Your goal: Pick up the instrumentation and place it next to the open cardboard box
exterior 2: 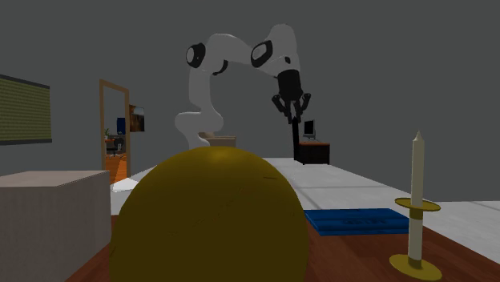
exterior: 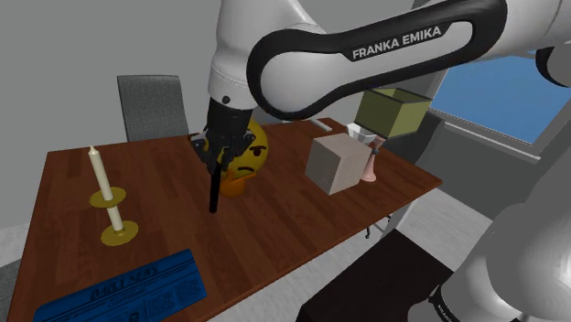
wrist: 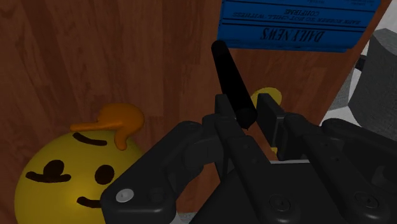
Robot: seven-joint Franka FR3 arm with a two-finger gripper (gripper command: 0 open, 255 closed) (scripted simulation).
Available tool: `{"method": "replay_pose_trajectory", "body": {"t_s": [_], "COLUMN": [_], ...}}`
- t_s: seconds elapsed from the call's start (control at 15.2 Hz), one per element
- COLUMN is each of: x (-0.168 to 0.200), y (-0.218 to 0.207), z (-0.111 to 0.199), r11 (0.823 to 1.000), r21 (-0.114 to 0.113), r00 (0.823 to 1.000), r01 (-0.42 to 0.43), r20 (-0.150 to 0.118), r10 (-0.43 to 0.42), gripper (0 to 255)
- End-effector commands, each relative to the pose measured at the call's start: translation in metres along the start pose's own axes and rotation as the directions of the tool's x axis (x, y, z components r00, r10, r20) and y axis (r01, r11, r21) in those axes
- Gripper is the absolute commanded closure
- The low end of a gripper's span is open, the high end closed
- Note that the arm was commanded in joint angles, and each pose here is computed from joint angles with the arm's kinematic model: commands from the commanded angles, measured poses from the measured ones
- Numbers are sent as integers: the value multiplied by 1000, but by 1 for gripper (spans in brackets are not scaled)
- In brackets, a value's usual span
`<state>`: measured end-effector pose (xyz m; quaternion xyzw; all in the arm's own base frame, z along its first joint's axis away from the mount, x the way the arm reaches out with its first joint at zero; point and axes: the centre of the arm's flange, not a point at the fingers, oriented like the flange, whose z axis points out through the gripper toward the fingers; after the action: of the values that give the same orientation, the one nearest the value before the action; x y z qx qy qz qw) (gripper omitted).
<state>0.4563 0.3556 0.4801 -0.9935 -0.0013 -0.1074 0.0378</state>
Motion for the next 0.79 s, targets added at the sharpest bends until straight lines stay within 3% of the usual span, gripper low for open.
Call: {"method": "replay_pose_trajectory", "body": {"t_s": [0.0, 0.59, 0.73], "x": [2, 12, 16], "y": [-1, -4, 22], "z": [-10, -55, -56], "r11": [1000, 1000, 1000], "r21": [0, 0, 0], "r00": [1000, 1000, 1000], "r01": [0, 0, 0], "r20": [0, 0, 0], "r10": [0, 0, 0], "gripper": [255, 255, 255]}}
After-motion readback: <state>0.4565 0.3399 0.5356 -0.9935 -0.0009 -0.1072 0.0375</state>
